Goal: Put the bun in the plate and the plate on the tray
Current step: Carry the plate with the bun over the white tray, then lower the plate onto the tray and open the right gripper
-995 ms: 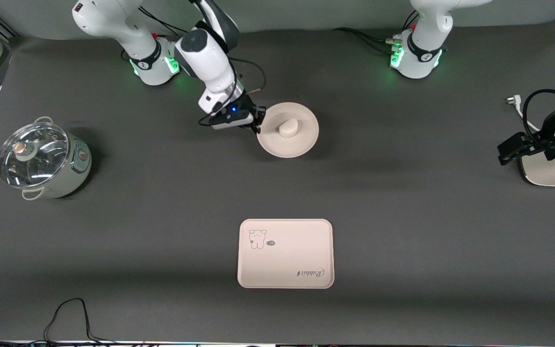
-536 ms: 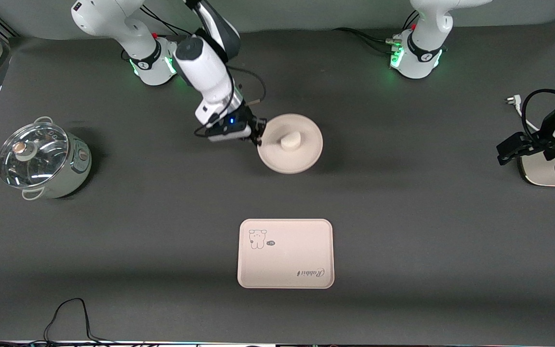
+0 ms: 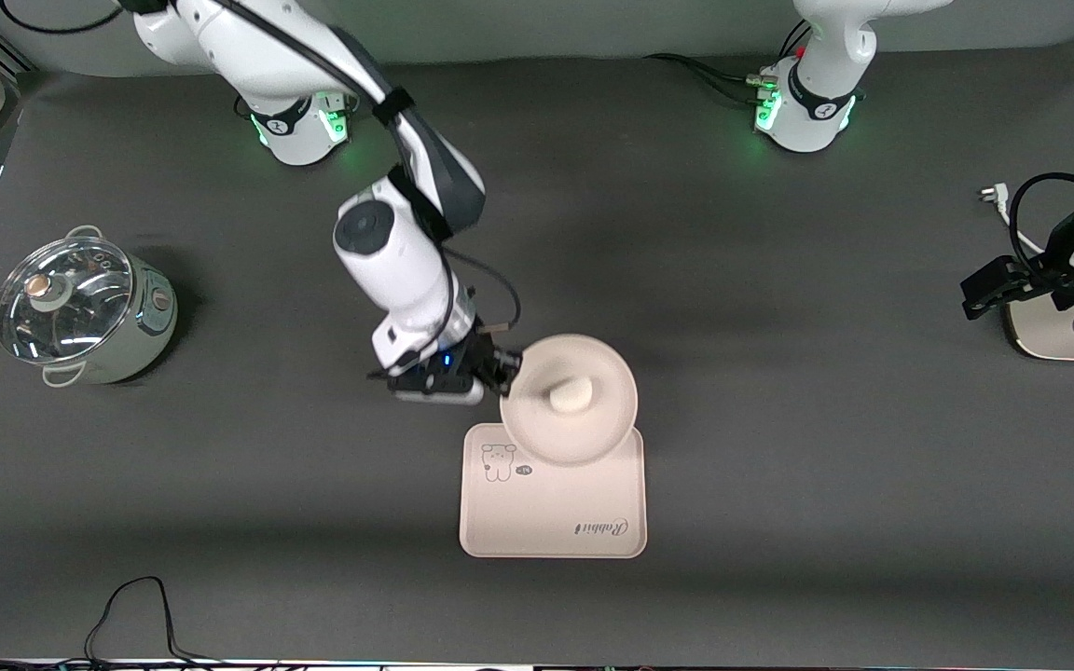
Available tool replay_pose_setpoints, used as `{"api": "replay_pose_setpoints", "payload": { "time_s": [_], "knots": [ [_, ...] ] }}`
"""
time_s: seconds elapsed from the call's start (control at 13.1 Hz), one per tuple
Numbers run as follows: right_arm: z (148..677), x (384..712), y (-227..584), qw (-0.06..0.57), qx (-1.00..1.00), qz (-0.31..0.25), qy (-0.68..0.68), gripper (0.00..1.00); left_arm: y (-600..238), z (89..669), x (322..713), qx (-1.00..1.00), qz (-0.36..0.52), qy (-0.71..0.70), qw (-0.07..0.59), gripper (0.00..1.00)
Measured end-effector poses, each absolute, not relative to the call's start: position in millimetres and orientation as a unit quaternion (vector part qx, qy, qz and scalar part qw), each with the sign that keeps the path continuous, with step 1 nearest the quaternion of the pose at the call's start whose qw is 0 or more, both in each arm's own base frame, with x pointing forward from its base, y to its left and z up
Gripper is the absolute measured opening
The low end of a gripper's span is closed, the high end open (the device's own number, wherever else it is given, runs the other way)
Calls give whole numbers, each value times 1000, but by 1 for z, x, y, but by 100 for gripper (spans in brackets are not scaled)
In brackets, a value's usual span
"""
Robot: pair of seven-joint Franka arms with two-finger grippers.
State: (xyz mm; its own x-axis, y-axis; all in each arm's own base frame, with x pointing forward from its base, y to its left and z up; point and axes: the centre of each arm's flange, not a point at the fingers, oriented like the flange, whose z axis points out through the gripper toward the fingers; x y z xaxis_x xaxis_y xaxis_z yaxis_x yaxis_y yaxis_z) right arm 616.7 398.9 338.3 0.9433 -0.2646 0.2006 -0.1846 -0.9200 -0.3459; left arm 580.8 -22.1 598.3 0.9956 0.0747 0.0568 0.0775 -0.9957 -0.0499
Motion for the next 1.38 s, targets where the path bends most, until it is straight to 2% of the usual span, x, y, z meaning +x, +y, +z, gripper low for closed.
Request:
{"api": "replay_pose_setpoints", "payload": {
  "time_s": [0.15, 0.38, 0.84, 1.15, 1.23, 1.38],
  "knots": [
    [325, 651, 396, 164, -970, -128, 126, 4, -22, 598, 581, -999, -27, -38, 26, 100],
    [290, 677, 400, 162, -969, -130, 131, 4, -22, 598, 581, -999, -28, -38, 26, 100],
    [196, 683, 397, 150, -971, -129, 137, 4, -15, 591, 584, -998, -21, -44, 26, 100],
    [183, 682, 398, 148, -971, -128, 137, 4, -15, 591, 584, -998, -21, -44, 26, 100],
    [182, 681, 398, 148, -971, -127, 137, 10, -15, 591, 584, -998, -21, -44, 26, 100],
    [182, 682, 398, 148, -971, -127, 137, 30, -15, 591, 584, -998, -21, -44, 26, 100]
  ]
}}
